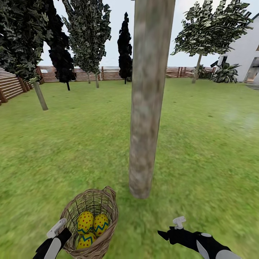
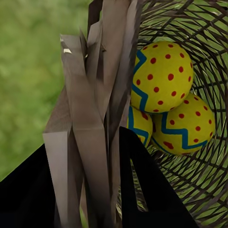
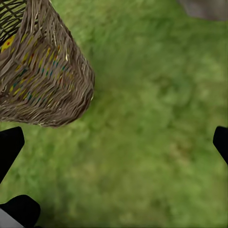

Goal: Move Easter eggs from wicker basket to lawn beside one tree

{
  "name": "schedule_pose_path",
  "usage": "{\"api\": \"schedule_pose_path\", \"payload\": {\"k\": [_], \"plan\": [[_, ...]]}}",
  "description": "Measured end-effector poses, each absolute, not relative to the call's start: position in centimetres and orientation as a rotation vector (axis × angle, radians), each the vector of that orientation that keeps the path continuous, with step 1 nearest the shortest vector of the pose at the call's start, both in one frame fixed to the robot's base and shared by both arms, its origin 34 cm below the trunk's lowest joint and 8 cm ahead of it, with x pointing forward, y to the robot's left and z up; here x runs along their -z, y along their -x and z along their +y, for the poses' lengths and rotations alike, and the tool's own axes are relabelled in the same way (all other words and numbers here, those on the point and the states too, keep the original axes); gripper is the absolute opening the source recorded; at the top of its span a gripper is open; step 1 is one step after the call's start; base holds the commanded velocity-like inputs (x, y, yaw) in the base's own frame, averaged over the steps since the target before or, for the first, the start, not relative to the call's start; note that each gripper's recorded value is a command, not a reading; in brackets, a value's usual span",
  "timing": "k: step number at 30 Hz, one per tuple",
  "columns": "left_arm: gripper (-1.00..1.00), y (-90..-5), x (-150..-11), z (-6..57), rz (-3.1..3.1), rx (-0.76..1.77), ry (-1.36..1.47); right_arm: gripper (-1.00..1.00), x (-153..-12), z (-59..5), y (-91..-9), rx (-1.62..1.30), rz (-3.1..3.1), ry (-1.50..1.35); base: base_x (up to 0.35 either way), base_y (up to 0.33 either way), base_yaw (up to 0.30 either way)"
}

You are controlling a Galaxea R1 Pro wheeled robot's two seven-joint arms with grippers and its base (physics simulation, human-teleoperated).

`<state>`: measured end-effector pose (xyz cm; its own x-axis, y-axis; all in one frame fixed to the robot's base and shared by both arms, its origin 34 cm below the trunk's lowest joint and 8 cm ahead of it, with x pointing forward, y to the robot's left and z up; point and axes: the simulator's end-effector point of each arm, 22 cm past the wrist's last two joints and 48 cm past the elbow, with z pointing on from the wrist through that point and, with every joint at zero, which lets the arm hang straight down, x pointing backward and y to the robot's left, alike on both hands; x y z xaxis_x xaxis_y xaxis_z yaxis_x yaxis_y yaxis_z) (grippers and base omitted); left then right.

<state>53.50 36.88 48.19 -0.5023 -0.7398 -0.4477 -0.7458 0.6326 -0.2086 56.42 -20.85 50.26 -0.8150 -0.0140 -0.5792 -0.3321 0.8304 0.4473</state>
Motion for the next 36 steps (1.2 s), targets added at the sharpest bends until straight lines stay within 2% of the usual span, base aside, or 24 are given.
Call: {"api": "schedule_pose_path", "payload": {"k": [36], "plan": [[-1.0, -52.4, -42.5, 37.7, 2.325, -0.014, 1.21, 1.0, -44.6, -20.9, -55.7, -0.731, 2.43, 0.255, 0.0, 0.0, 0.0]]}}
